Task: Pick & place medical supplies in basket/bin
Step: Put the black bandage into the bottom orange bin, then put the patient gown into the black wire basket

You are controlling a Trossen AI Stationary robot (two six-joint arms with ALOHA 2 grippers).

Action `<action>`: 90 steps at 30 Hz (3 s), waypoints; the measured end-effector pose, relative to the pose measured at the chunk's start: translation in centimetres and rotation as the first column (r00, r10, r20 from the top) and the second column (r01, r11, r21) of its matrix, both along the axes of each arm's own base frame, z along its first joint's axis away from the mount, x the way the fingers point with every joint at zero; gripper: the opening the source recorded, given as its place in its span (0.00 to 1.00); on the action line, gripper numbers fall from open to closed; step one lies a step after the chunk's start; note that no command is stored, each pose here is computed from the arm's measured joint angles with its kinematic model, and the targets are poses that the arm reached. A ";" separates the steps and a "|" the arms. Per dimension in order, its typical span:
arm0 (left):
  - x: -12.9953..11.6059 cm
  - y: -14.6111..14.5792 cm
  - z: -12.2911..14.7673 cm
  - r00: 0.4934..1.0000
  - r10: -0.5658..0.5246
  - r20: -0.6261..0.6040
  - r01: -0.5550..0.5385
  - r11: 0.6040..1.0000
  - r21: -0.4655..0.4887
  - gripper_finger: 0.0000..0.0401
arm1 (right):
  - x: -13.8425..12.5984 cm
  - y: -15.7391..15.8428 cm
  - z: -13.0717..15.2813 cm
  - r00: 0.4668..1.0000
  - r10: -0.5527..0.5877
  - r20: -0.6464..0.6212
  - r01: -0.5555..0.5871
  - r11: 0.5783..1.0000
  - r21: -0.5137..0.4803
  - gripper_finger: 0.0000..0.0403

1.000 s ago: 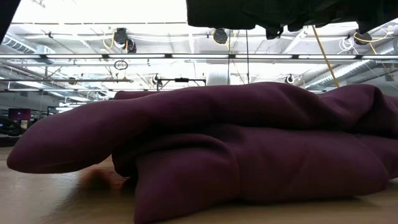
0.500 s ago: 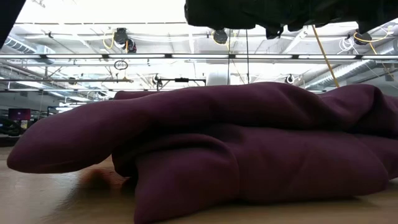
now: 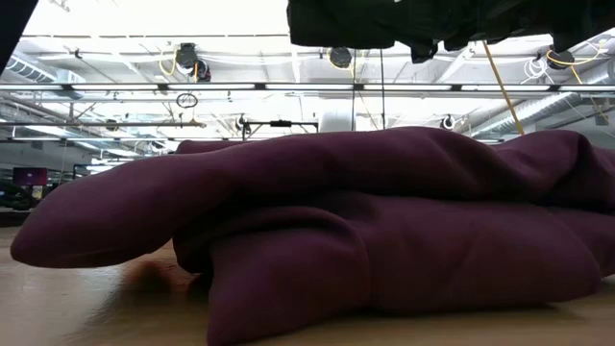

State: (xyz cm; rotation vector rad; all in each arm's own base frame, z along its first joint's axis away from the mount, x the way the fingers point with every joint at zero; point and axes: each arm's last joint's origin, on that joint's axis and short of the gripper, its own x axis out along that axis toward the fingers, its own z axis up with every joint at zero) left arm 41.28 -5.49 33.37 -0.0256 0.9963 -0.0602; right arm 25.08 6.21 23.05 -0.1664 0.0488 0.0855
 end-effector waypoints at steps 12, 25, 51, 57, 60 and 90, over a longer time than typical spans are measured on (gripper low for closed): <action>-4.0 -1.8 0.4 0.983 0.010 -0.185 0.029 0.979 0.203 0.14 | -1.7 -0.4 1.2 0.998 -0.001 -0.055 0.006 0.996 0.091 0.47; -11.7 0.5 -6.9 0.986 -0.063 -0.154 0.093 0.975 0.202 0.14 | -2.4 -0.6 1.4 0.996 -0.005 -0.090 0.014 0.996 0.092 0.46; -13.4 5.5 -13.8 0.994 0.022 -0.106 -0.015 0.997 0.071 0.53 | -2.3 -0.6 1.4 0.996 -0.005 -0.087 0.011 0.998 0.067 0.43; -13.4 5.6 -13.8 0.993 0.063 -0.104 -0.050 0.992 0.118 0.69 | -2.4 -0.6 1.3 0.995 -0.006 -0.097 0.012 0.998 0.064 0.43; -13.5 5.7 -13.1 0.988 0.079 -0.134 -0.062 0.990 0.126 0.73 | -2.4 -0.6 1.1 0.994 -0.006 -0.109 0.013 0.998 0.063 0.43; -17.6 -6.0 -9.3 0.897 0.142 0.420 -0.091 0.986 -0.138 0.70 | -7.9 3.9 -10.1 0.864 0.250 -0.437 0.322 0.392 0.862 0.44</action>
